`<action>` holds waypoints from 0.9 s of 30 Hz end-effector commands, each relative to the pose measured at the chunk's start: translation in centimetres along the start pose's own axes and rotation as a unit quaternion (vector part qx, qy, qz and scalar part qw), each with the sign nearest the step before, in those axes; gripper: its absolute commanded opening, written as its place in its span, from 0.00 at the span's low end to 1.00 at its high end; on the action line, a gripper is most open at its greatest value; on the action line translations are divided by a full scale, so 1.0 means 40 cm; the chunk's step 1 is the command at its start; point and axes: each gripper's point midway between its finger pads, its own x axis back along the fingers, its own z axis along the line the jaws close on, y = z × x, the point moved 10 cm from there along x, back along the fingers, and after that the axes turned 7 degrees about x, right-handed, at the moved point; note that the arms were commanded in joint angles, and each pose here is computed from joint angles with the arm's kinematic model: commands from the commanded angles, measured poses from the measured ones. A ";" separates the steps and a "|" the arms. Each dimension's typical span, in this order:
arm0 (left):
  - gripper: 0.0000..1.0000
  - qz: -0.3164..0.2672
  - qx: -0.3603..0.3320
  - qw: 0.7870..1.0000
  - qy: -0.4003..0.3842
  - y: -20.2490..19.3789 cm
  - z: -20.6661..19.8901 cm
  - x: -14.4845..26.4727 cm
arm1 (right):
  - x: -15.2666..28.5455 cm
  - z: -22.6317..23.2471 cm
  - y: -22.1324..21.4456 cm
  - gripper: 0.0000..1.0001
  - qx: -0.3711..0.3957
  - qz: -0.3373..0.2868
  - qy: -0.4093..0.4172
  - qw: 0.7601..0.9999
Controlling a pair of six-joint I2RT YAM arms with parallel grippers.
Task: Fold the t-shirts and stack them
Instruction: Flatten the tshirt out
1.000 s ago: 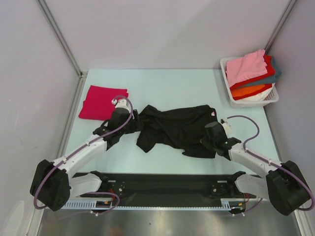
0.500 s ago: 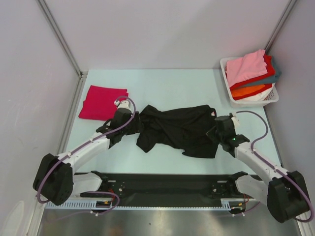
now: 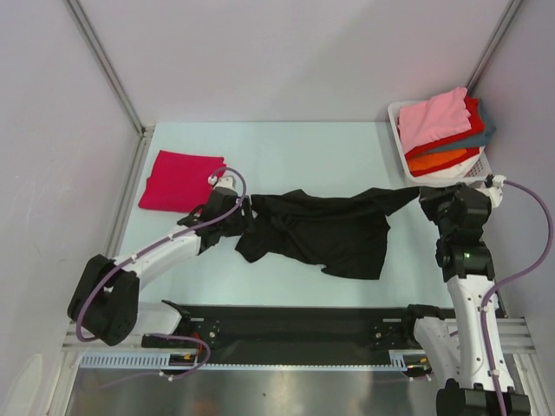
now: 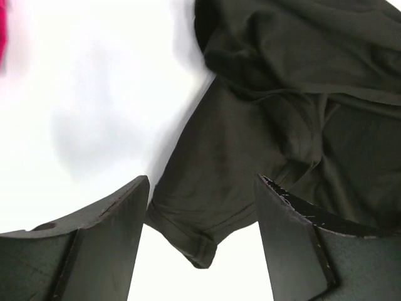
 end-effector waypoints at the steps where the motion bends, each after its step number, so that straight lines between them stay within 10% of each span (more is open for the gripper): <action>1: 0.73 -0.013 -0.006 1.000 -0.026 0.037 -0.033 -0.007 | 0.005 -0.002 0.002 0.00 0.001 0.008 -0.005 1.000; 27: 0.63 -0.011 0.022 1.000 -0.009 0.169 -0.173 -0.193 | -0.067 0.019 0.151 0.00 -0.071 -0.107 -0.027 0.991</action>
